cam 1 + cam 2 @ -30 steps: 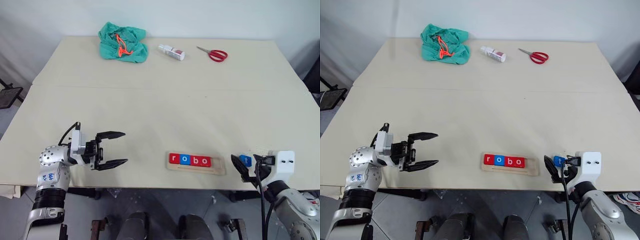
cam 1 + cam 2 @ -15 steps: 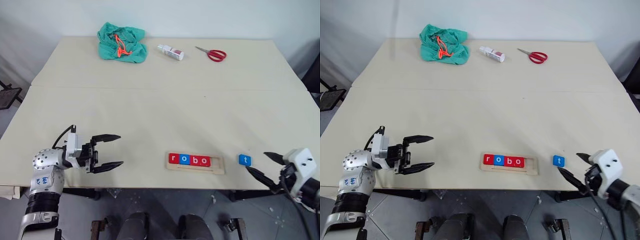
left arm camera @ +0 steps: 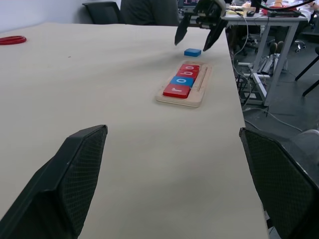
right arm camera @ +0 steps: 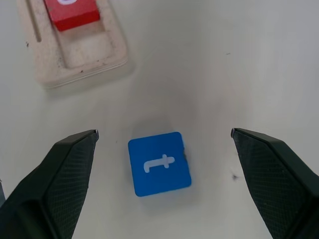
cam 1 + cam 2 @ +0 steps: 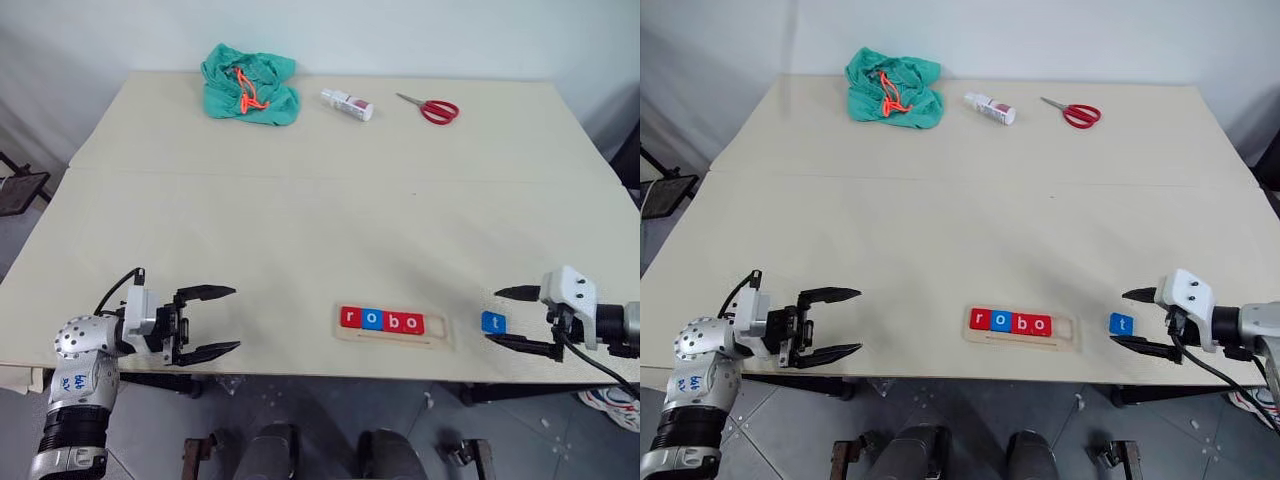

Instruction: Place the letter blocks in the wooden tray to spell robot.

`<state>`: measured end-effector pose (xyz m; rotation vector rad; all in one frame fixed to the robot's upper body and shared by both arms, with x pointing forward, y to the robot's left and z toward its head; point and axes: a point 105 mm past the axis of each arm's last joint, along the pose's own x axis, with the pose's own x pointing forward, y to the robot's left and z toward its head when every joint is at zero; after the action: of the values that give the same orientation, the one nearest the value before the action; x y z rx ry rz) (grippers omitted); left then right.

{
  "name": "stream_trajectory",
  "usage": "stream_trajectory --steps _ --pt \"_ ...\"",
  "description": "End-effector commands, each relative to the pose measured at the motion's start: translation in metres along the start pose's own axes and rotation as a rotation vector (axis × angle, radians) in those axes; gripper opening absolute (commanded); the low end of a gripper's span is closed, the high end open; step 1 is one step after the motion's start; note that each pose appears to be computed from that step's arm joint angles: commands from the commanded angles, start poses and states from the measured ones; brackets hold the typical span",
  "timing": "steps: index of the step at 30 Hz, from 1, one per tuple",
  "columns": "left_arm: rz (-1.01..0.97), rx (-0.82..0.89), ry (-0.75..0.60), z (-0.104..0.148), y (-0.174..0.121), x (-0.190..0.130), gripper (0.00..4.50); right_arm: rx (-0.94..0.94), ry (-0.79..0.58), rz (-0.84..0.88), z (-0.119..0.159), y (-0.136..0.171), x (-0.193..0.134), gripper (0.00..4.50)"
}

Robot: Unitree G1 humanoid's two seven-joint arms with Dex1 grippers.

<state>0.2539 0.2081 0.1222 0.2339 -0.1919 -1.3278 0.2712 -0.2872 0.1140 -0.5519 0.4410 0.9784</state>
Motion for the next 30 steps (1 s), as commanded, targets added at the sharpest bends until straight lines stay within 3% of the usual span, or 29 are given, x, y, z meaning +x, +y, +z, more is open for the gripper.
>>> stream_trajectory --steps 1,12,16,22,25,30 --pt "-0.002 0.046 -0.010 0.013 -0.002 -0.006 4.50 -0.027 0.037 0.014 -0.002 -0.004 -0.004 4.46" --pt "0.026 0.043 -0.003 0.015 -0.003 -0.017 4.50 -0.015 0.046 0.011 -0.003 -0.011 0.005 4.46" --pt "0.017 0.046 -0.001 0.016 -0.002 -0.019 4.50 -0.002 0.050 0.014 -0.003 -0.012 0.005 3.57" --pt "0.010 0.056 -0.005 0.016 0.001 -0.019 4.50 -0.004 0.044 -0.002 -0.001 -0.013 0.005 1.48" --pt "-0.011 0.063 -0.013 0.016 0.002 -0.018 4.50 -0.005 0.007 -0.020 0.010 -0.014 0.004 1.46" --pt "-0.074 0.064 0.008 0.011 0.005 -0.017 4.50 -0.026 -0.114 -0.034 0.058 -0.013 0.004 1.46"
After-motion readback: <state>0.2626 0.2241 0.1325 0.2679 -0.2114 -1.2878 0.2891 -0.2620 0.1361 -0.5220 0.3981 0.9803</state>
